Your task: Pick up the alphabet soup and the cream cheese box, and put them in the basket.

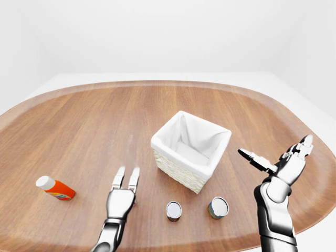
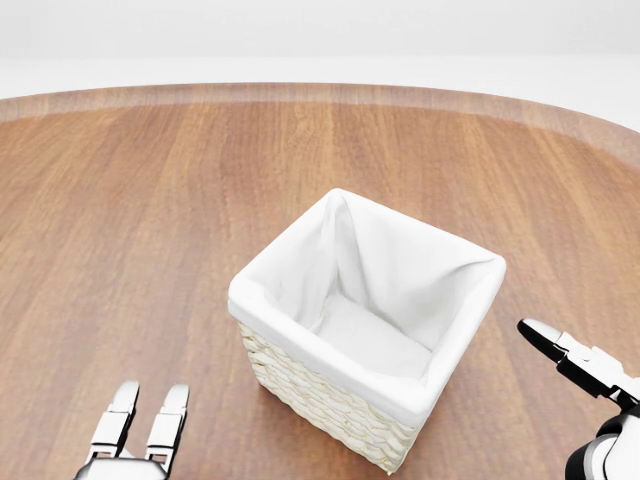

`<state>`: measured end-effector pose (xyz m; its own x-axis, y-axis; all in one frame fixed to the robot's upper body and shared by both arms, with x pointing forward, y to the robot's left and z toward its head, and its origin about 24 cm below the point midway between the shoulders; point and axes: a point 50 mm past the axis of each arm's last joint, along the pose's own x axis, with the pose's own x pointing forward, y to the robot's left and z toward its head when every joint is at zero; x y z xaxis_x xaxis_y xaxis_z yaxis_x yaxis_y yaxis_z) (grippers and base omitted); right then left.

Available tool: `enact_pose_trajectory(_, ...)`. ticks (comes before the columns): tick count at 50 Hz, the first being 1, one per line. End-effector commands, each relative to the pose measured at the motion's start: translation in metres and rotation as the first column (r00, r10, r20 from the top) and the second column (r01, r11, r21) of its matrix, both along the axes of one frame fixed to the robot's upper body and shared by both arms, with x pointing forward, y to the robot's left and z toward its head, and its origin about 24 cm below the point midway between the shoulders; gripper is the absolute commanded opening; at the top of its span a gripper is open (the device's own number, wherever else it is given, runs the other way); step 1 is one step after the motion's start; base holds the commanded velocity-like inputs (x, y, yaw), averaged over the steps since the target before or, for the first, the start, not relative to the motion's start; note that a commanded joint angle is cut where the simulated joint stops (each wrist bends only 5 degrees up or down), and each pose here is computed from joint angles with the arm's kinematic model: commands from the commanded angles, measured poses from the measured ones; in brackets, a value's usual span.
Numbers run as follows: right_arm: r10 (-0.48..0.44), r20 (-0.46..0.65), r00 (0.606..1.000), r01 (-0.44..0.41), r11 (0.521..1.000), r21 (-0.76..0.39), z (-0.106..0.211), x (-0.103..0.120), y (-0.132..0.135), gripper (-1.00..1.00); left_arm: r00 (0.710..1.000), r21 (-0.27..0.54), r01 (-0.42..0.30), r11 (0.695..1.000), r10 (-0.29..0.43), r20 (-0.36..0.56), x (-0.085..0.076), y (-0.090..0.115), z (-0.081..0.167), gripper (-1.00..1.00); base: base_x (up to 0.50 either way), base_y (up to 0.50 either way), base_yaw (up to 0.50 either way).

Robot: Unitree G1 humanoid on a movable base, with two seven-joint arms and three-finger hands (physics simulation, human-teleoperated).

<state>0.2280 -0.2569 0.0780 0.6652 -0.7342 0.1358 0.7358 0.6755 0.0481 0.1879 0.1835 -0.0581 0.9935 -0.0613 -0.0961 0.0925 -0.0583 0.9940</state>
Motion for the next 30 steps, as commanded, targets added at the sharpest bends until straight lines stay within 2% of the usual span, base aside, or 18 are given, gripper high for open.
enact_pose_trajectory(1,0.0,-0.001,1.0,0.0,1.0,0.0,0.001,0.0,0.0,1.0,0.996,0.029,0.001,1.0,0.002,-0.09,0.003,0.002,-0.023,1.0,0.0,0.0,0.0)
enact_pose_trajectory(20,0.002,-0.003,1.0,-0.002,1.0,0.001,0.0,0.0,0.0,1.0,0.982,0.058,-0.007,0.998,0.018,-0.189,0.005,0.006,-0.039,1.0,0.0,0.0,0.0)
enact_pose_trajectory(30,0.002,-0.005,1.0,-0.002,1.0,-0.001,-0.002,0.001,0.0,1.0,0.961,0.06,-0.024,0.998,0.04,-0.275,0.001,0.011,-0.052,1.0,0.0,0.0,0.0)
